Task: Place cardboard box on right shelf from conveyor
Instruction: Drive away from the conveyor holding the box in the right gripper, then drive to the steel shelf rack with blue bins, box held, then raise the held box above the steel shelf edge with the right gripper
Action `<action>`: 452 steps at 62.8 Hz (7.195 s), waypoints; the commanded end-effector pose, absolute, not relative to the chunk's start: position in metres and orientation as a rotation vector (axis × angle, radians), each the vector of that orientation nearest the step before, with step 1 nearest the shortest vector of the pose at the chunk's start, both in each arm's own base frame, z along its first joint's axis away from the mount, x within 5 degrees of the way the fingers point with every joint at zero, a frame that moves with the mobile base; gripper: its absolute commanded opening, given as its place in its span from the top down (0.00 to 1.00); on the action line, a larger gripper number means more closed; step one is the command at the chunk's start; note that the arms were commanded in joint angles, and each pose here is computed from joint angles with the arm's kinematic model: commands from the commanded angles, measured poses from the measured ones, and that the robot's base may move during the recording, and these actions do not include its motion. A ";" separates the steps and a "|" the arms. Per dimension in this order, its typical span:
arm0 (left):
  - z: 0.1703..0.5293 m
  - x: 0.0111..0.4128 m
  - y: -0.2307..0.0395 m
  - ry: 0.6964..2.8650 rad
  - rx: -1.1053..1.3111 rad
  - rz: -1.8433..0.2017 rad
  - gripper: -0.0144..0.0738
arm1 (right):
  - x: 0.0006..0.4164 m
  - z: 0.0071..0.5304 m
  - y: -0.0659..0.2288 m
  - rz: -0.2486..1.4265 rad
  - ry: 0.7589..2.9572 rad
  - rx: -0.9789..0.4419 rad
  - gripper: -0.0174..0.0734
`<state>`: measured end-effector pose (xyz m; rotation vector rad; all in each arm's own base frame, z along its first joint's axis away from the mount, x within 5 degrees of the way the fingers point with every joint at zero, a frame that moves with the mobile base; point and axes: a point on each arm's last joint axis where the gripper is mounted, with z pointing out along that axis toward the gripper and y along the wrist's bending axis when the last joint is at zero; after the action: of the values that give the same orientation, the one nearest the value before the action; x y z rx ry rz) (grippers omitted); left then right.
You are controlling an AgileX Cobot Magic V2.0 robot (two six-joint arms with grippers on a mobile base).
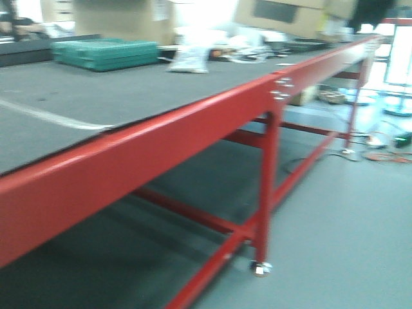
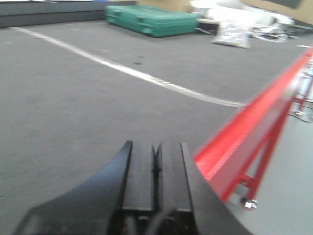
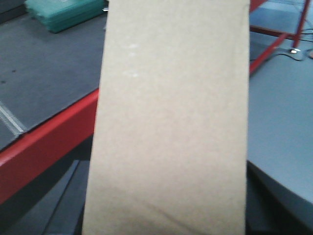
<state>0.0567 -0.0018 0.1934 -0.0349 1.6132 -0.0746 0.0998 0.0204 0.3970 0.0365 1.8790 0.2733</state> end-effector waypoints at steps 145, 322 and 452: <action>0.203 0.056 0.000 1.513 -0.063 -0.061 0.97 | 0.100 0.413 0.019 0.265 1.764 0.013 0.55; 0.203 0.056 0.000 1.513 -0.065 -0.059 0.97 | 0.100 0.413 0.020 0.265 1.766 0.013 0.55; 0.203 0.056 0.000 1.513 -0.065 -0.059 0.97 | 0.100 0.413 0.020 0.267 1.763 0.013 0.55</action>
<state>0.0567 -0.0003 0.1934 -0.0565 1.6124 -0.0538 0.0999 0.0203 0.3961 0.0364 1.8843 0.2697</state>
